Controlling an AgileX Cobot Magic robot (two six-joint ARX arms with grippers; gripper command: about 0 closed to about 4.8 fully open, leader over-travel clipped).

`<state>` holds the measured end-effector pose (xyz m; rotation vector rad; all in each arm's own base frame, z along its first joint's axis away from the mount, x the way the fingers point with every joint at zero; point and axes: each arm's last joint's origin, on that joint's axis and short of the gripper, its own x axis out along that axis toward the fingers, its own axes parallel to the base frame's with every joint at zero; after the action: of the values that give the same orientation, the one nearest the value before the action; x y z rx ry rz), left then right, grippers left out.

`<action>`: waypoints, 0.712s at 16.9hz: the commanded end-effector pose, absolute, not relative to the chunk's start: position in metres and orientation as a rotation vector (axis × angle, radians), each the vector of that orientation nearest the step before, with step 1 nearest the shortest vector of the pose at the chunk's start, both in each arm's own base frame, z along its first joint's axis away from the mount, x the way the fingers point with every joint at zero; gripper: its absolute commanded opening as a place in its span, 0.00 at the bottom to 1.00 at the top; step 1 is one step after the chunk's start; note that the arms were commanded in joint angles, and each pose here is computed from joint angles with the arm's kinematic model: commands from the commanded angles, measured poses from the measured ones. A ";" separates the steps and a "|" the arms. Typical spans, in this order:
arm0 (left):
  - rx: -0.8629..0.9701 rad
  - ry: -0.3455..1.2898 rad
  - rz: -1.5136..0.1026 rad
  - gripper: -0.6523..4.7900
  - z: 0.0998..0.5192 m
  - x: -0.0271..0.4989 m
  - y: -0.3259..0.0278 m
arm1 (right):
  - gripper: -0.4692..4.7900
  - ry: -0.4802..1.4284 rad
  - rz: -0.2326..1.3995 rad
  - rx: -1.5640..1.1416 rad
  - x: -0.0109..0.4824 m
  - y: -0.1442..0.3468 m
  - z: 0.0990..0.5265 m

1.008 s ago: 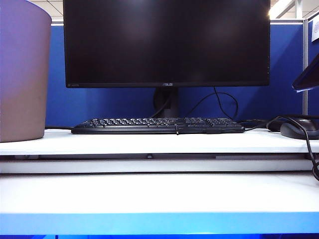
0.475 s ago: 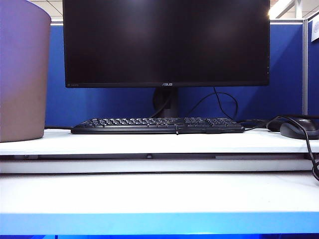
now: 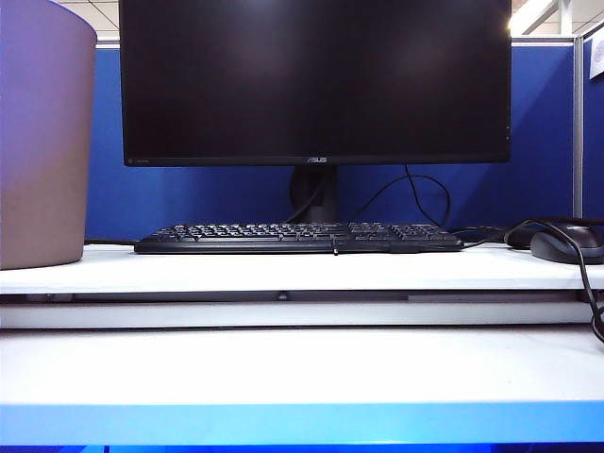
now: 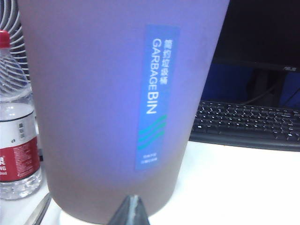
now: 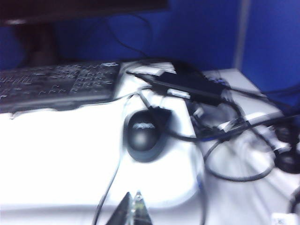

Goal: Pick up all paper balls from the table and place them in the pink trash can.

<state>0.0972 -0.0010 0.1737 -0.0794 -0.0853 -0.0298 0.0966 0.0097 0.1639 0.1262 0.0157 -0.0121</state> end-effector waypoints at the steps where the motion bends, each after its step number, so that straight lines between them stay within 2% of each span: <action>1: -0.082 -0.093 -0.029 0.11 0.174 0.097 -0.001 | 0.08 -0.016 -0.062 0.143 0.097 0.005 0.165; 5: -0.082 -0.093 -0.029 0.11 0.174 0.097 -0.001 | 0.08 -0.022 -0.094 0.143 0.097 0.001 0.165; 12: -0.082 -0.093 -0.029 0.11 0.174 0.097 -0.001 | 0.08 -0.067 -0.057 0.091 0.097 0.003 0.170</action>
<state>0.0972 -0.0010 0.1737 -0.0794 -0.0853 -0.0298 0.0970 0.0016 0.1703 0.1180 -0.0553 -0.0871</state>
